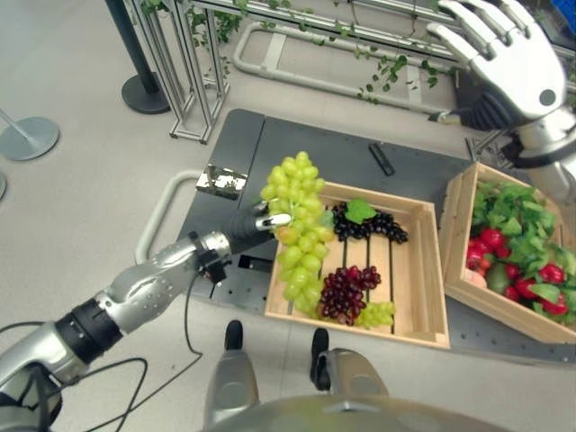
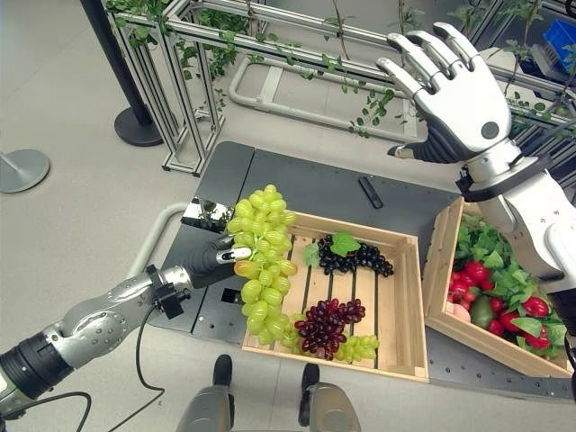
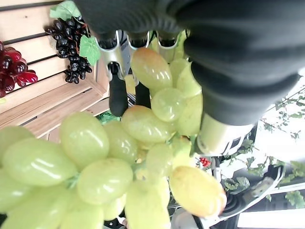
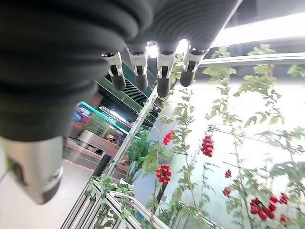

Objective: Pick up the fruits from the basket on one side to the basket on the other side

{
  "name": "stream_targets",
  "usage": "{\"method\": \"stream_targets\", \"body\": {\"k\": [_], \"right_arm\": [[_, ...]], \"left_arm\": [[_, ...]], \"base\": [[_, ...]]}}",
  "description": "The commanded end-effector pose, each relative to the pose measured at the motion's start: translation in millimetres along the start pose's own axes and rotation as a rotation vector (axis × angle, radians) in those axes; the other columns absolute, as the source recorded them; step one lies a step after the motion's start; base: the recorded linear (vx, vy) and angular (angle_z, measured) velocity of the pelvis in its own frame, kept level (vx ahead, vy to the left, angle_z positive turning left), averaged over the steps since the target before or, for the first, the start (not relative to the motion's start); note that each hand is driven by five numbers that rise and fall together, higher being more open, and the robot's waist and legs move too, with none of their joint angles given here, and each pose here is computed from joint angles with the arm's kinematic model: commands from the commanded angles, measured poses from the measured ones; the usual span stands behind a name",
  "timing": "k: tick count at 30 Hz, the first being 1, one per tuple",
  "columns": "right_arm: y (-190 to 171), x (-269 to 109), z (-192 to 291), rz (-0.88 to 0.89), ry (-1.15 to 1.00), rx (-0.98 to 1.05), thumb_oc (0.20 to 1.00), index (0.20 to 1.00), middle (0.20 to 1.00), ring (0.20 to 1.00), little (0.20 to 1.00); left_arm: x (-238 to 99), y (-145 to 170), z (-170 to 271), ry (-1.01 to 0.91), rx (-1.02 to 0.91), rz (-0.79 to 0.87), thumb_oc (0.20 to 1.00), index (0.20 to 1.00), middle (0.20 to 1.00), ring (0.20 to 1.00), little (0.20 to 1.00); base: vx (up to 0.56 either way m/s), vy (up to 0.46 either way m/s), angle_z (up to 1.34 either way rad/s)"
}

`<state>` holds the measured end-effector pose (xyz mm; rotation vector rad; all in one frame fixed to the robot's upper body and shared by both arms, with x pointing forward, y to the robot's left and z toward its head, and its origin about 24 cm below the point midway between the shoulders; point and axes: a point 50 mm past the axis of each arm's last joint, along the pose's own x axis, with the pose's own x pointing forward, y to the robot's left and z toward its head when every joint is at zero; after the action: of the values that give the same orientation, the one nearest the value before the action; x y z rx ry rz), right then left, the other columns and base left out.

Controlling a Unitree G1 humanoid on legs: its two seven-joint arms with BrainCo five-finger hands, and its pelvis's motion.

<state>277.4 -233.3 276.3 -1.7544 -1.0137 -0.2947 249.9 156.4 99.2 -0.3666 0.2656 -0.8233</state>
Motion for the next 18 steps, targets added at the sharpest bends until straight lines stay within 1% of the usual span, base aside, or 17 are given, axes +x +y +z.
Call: {"method": "stream_targets", "body": {"k": [1, 3, 4, 11, 18], "right_arm": [[-17, 4, -11, -0.144, 0.106, 0.032, 1.0, 1.0, 1.0, 1.0, 1.0], [-16, 1, -12, -0.143, 0.119, 0.038, 1.0, 1.0, 1.0, 1.0, 1.0], [-12, -7, -14, -0.144, 0.164, 0.065, 1.0, 1.0, 1.0, 1.0, 1.0], [-1, -28, -13, -0.133, 0.248, 0.158, 1.0, 1.0, 1.0, 1.0, 1.0], [17, -51, -4, -0.04, 0.292, 0.244, 1.0, 1.0, 1.0, 1.0, 1.0]], "left_arm": [[0, -23, 23, -0.161, -0.024, -0.134, 0.2, 0.2, 0.2, 0.2, 0.2], [-2, -21, 23, -0.171, -0.027, -0.124, 0.2, 0.2, 0.2, 0.2, 0.2], [-6, -18, 23, -0.209, -0.058, -0.102, 0.2, 0.2, 0.2, 0.2, 0.2], [-19, -7, 19, -0.317, -0.144, -0.035, 0.2, 0.2, 0.2, 0.2, 0.2], [-36, 3, 23, -0.469, -0.198, 0.035, 0.2, 0.2, 0.2, 0.2, 0.2]], "base": [[0.0, 0.0, 0.0], [0.0, 0.0, 0.0], [0.0, 0.0, 0.0], [0.0, 0.0, 0.0], [0.0, -0.001, 0.01]]}}
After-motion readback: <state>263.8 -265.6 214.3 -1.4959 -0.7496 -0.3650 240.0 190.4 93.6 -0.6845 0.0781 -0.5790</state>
